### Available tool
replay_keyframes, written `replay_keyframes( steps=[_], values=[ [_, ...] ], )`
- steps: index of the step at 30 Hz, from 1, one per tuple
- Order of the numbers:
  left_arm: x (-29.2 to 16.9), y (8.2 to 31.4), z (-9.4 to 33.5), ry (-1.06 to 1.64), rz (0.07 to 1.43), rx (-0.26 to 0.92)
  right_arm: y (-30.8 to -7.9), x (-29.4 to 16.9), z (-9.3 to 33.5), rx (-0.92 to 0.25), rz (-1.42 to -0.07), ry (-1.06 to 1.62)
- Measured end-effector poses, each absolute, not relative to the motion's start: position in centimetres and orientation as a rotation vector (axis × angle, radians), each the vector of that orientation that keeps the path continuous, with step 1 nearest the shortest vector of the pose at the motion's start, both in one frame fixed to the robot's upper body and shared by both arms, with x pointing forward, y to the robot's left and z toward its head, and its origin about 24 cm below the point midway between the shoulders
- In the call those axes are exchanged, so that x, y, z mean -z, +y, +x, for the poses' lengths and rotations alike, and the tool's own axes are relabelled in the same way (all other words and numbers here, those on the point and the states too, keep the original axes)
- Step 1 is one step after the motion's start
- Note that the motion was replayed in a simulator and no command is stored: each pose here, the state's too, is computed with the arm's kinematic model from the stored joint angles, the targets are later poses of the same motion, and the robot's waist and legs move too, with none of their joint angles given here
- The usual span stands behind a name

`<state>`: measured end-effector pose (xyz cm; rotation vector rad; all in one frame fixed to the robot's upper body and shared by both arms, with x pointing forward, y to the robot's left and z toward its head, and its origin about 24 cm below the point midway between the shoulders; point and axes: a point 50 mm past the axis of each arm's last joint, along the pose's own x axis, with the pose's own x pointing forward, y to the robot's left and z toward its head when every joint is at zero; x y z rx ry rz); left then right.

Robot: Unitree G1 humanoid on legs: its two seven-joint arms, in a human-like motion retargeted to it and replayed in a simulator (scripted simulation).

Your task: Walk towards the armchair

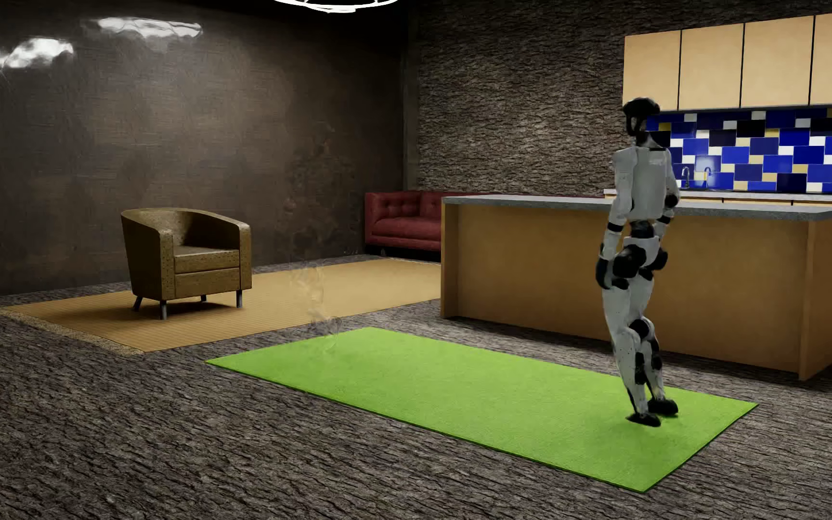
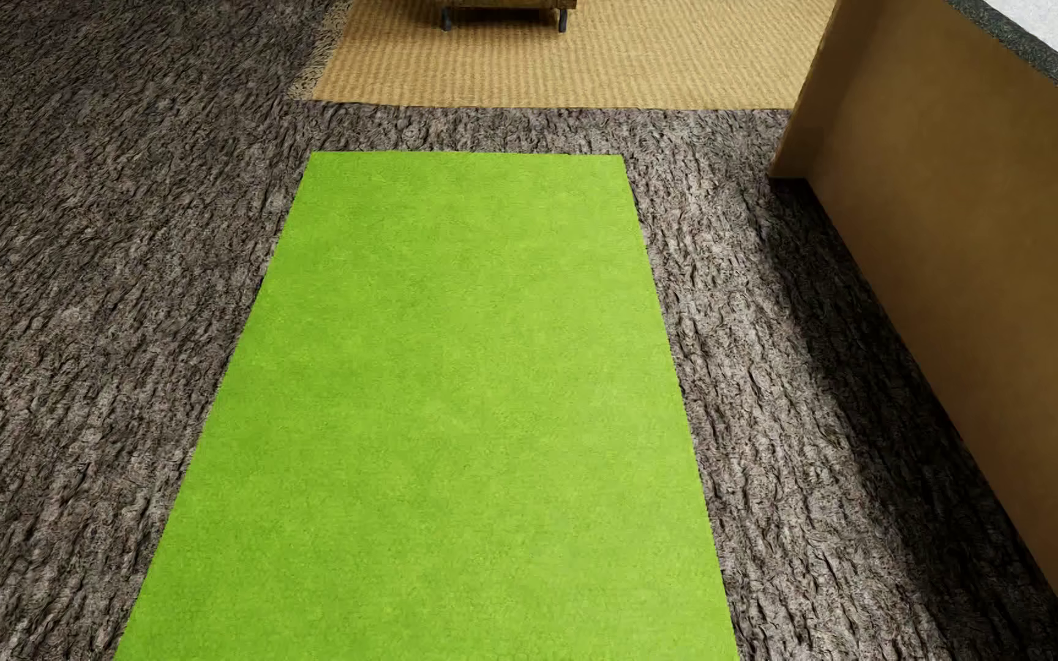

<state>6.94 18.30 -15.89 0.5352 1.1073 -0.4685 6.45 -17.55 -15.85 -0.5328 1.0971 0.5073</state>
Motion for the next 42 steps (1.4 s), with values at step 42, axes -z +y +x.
replay_keyframes(
  steps=[42],
  values=[
    [16.2,20.2,2.3,1.244,0.433,0.315,-18.8,16.1,3.4,-0.568,-0.588,1.176]
  ],
)
